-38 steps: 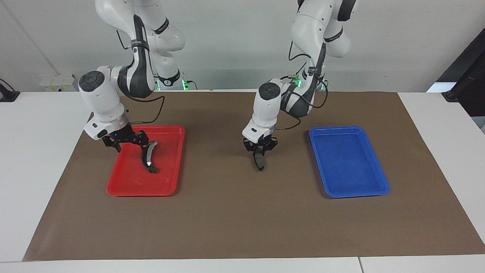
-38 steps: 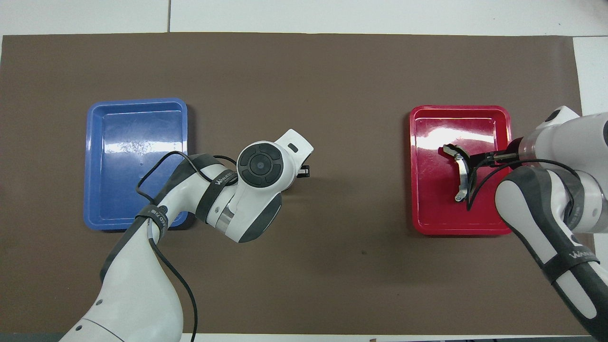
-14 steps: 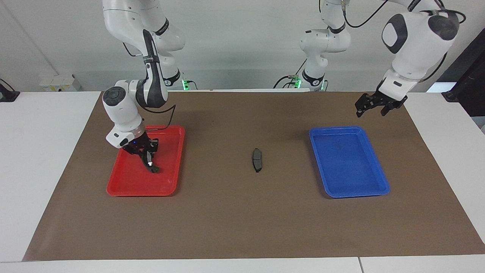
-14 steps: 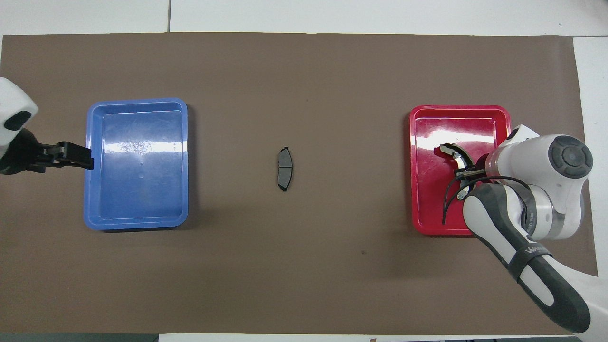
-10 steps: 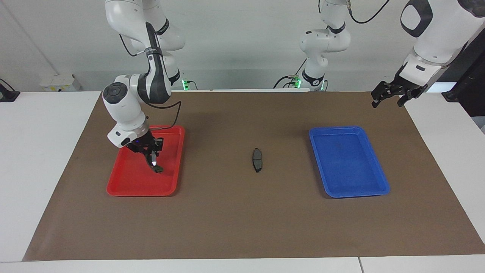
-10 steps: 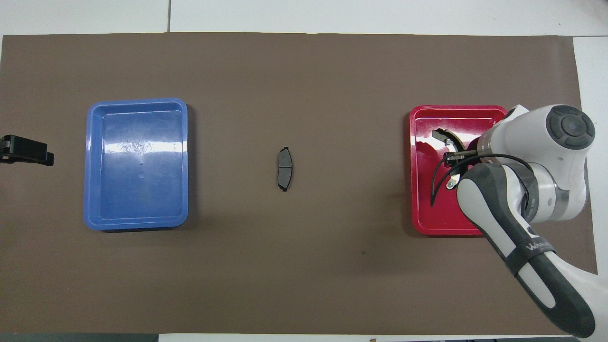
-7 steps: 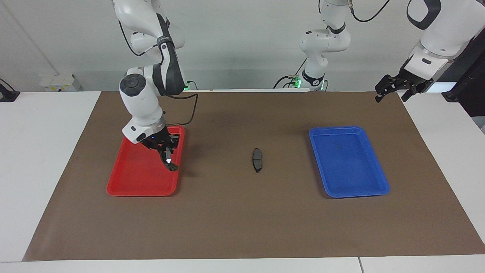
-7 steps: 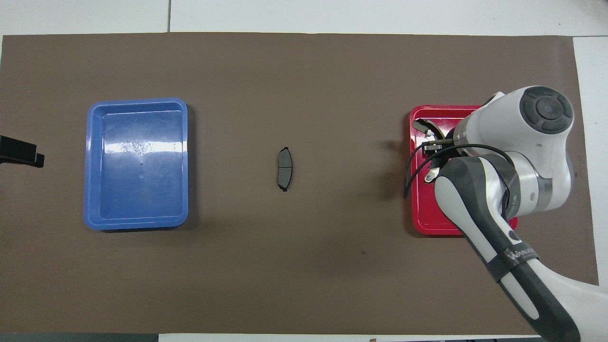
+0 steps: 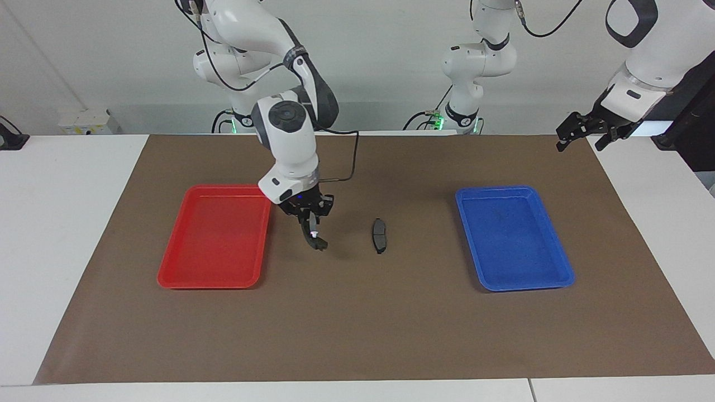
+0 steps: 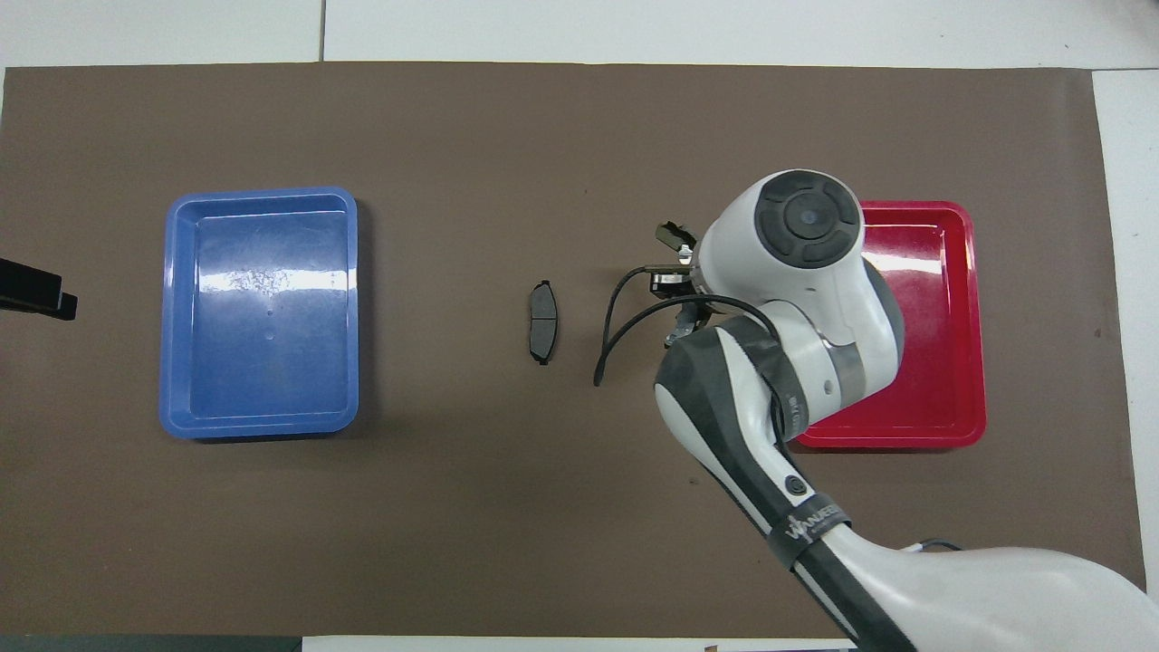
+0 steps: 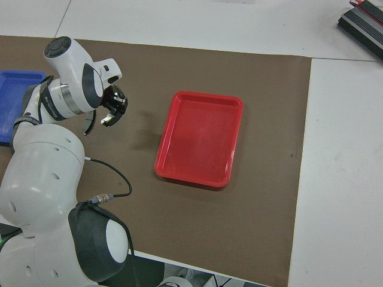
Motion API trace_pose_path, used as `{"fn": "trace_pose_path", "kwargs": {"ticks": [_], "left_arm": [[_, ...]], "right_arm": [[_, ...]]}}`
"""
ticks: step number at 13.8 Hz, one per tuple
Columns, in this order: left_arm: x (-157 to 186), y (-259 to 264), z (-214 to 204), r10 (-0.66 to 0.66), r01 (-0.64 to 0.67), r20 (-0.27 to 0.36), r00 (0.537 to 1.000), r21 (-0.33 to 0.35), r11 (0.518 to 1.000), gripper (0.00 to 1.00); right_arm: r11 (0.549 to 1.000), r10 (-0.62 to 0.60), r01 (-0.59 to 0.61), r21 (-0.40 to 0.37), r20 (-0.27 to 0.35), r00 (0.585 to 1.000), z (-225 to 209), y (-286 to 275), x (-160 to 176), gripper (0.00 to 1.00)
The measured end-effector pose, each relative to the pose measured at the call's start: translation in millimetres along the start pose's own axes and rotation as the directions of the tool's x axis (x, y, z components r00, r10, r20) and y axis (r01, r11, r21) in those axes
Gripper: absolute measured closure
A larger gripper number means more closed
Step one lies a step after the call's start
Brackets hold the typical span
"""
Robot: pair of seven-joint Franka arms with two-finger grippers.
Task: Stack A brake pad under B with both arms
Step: 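Carry the silver pad with the right gripper above the dark pad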
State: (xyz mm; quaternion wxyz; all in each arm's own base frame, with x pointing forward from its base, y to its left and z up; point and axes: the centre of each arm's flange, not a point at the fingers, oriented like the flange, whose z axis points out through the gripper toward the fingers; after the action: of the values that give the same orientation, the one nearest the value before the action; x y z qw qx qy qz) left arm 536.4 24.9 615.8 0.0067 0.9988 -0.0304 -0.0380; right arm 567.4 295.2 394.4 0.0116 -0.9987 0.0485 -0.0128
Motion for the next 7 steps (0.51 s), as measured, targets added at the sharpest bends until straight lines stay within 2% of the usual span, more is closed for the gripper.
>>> {"fn": "trace_pose_path", "kwargs": {"ticks": [4, 7], "left_arm": [[3, -2, 3, -0.004, 0.004, 0.001, 1.0, 0.0, 1.0, 0.0], [4, -1, 6, -0.005, 0.005, 0.002, 1.0, 0.0, 1.0, 0.0]], "right_arm": [[0.999, 0.041, -0.041, -0.005, 0.017, 0.999, 36, -65, -9, 0.57], [0.997, 0.077, -0.077, 0.011, -0.001, 0.997, 54, -93, -20, 0.57]]}}
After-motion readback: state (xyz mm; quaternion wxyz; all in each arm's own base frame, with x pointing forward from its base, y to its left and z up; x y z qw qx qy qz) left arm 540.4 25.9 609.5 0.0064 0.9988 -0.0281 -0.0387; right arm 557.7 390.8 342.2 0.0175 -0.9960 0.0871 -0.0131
